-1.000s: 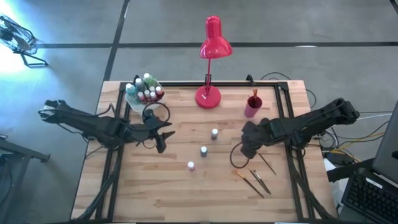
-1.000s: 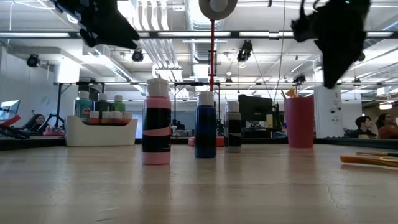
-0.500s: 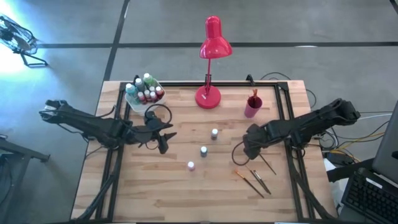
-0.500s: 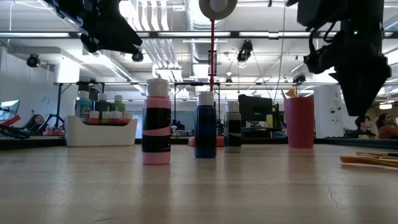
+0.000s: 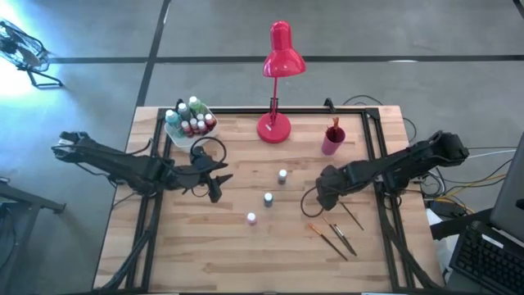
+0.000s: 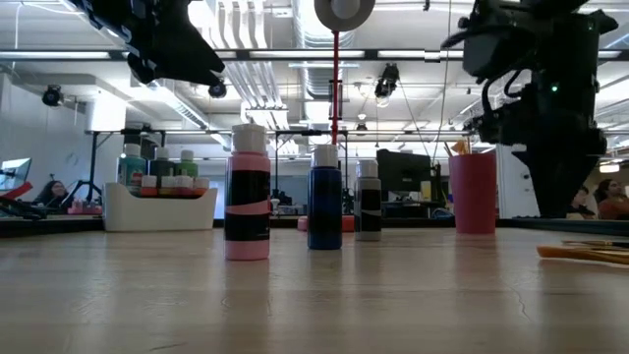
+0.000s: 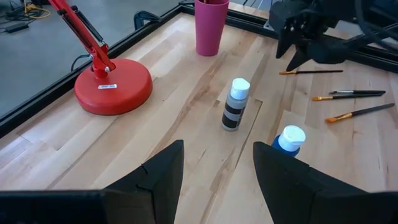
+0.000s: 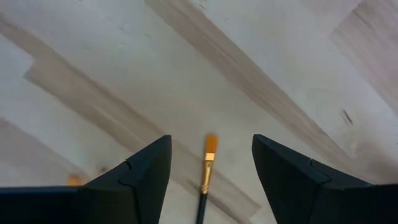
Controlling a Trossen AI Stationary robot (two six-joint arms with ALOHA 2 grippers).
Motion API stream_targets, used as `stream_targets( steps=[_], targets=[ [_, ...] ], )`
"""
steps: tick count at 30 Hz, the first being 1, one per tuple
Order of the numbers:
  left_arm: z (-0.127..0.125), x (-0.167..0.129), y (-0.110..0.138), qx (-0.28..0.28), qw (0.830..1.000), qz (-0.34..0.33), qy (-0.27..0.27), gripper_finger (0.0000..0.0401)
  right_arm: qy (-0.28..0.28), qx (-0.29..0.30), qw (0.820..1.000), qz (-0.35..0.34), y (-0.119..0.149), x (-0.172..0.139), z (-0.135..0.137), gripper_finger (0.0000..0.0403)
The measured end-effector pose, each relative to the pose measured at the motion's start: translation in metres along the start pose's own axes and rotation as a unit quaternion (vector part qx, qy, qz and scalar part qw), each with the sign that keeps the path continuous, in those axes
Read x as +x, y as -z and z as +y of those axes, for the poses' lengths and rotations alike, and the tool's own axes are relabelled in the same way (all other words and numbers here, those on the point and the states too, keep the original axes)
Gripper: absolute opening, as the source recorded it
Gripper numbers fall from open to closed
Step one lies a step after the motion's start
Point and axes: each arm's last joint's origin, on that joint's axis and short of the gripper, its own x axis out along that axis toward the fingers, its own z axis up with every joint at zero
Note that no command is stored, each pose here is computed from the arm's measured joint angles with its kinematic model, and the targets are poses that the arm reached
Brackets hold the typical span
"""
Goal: Pick & Place Paint Supplies
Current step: Put the gold paintbrush into the pink cup
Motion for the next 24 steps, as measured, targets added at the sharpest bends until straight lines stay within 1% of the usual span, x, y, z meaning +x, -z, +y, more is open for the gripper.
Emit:
stream_targets(
  steps=[8, 13, 20, 24],
  targets=[
    [0.000, 0.000, 0.000, 0.000, 1.000, 0.000, 0.000, 0.0197, 0.025, -0.010, 1.000, 0.014, 0.001, 0.017, 0.003, 0.0201],
    [0.000, 0.000, 0.000, 0.000, 1.000, 0.000, 0.000, 0.0197, 0.036, -0.018, 0.998, 0.042, 0.003, 0.028, 0.004, 0.0191],
    [0.000, 0.000, 0.000, 0.000, 1.000, 0.000, 0.000, 0.0197, 0.040, -0.032, 0.997, 0.057, 0.003, 0.035, 0.007, 0.0175],
    [0.000, 0.000, 0.000, 0.000, 1.000, 0.000, 0.000, 0.0197, 0.030, -0.032, 0.998, 0.053, 0.003, 0.033, 0.007, 0.0155]
  ],
)
